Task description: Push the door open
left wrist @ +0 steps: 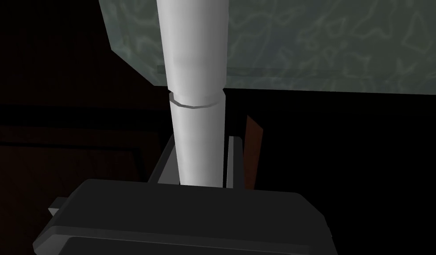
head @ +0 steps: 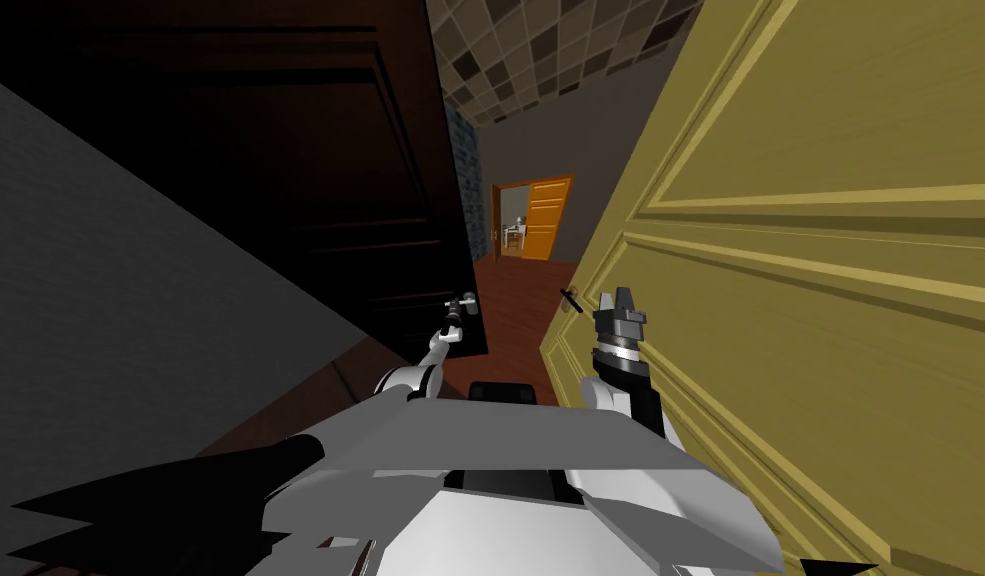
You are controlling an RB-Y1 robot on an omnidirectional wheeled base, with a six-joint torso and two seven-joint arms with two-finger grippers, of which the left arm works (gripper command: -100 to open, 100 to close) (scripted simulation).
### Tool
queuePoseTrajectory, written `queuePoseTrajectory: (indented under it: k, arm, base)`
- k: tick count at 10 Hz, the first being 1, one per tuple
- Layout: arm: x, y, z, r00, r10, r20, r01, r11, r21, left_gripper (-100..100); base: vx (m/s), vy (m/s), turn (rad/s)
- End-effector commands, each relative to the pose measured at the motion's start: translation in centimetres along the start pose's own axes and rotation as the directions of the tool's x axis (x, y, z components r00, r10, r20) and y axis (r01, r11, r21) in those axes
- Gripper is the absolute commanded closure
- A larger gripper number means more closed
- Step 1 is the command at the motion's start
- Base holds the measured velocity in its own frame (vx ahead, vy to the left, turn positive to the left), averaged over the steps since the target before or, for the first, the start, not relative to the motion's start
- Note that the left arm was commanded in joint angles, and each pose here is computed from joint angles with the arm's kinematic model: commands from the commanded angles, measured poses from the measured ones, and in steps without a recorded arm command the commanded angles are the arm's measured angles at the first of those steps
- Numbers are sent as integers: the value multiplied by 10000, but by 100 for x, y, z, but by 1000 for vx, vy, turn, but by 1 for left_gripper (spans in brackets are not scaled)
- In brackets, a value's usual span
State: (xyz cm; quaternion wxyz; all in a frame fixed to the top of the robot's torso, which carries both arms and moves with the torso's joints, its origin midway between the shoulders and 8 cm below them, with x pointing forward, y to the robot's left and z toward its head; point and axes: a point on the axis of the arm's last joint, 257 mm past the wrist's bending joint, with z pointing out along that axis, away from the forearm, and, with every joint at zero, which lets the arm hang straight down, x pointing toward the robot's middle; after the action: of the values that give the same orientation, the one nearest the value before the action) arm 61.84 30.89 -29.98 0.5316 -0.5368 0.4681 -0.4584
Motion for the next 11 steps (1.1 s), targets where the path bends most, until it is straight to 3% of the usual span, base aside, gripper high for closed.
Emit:
queuePoseTrajectory:
  k: [1,6,11]
  arm:
    - [-20,-72,32,10000,77,36,-78,9999,148,100]
    - [67,-92,46,9998,184,10,-184,9996,196,100]
    - [170,-104,53,9997,250,-32,-249,9994,228,100]
  base:
    - [218,0,97]
    - [211,24,159]
    - [132,10,168]
